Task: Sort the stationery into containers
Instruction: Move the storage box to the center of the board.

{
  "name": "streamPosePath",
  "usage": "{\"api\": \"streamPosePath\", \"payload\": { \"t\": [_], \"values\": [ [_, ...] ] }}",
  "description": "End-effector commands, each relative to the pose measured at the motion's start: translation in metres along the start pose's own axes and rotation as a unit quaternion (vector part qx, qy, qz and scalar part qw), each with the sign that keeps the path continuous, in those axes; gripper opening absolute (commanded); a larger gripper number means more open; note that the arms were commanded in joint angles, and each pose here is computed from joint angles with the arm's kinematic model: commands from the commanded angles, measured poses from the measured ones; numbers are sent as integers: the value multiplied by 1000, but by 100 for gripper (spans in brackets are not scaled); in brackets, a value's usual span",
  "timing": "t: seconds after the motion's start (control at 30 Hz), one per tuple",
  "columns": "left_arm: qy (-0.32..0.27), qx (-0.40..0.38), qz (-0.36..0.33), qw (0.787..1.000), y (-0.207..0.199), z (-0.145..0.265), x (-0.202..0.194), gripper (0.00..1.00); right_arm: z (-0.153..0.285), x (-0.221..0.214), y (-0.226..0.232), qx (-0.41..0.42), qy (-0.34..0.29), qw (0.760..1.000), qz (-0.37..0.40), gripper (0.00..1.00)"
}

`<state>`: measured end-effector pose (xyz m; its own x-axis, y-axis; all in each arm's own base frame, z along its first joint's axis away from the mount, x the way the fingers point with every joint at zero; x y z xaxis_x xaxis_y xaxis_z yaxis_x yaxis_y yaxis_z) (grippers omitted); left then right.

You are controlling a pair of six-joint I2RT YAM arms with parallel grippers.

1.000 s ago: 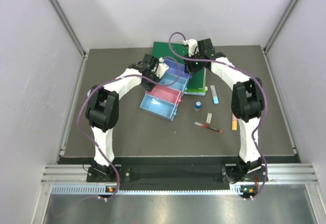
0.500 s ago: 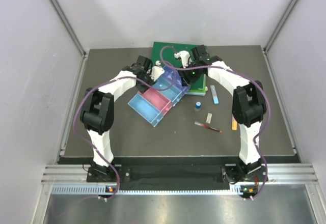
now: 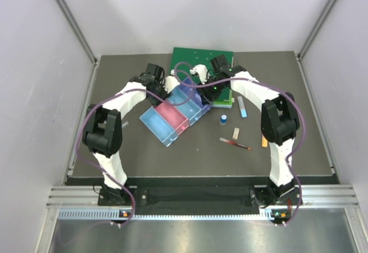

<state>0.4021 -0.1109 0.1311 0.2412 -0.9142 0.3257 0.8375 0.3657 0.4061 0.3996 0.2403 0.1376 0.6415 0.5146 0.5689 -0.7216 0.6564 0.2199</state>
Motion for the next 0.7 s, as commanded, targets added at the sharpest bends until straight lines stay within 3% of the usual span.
{"api": "streamPosePath", "payload": {
  "t": [0.0,0.4,0.67],
  "values": [
    [-41,11,-11,999,9,23,6,51,20,5,28,36,-5,998,41,52],
    [-84,38,-18,996,7,47,4,52,21,-21,57,69,35,994,77,42],
    [-114,91,-15,989,18,63,10,52,30,-38,73,85,47,987,126,41]
  ]
}}
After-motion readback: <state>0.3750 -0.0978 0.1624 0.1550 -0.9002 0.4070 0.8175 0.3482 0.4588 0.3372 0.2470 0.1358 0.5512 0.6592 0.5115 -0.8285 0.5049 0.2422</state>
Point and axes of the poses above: each gripper's point midway between its finger pads, its own z axis back along the fingers, its own y axis along the line the jaws close on, x = y × z, the point moved 5 cm from there along z, back along the fingers, and after that the axes turned 15 degrees about -z, right-handed, at the moved point
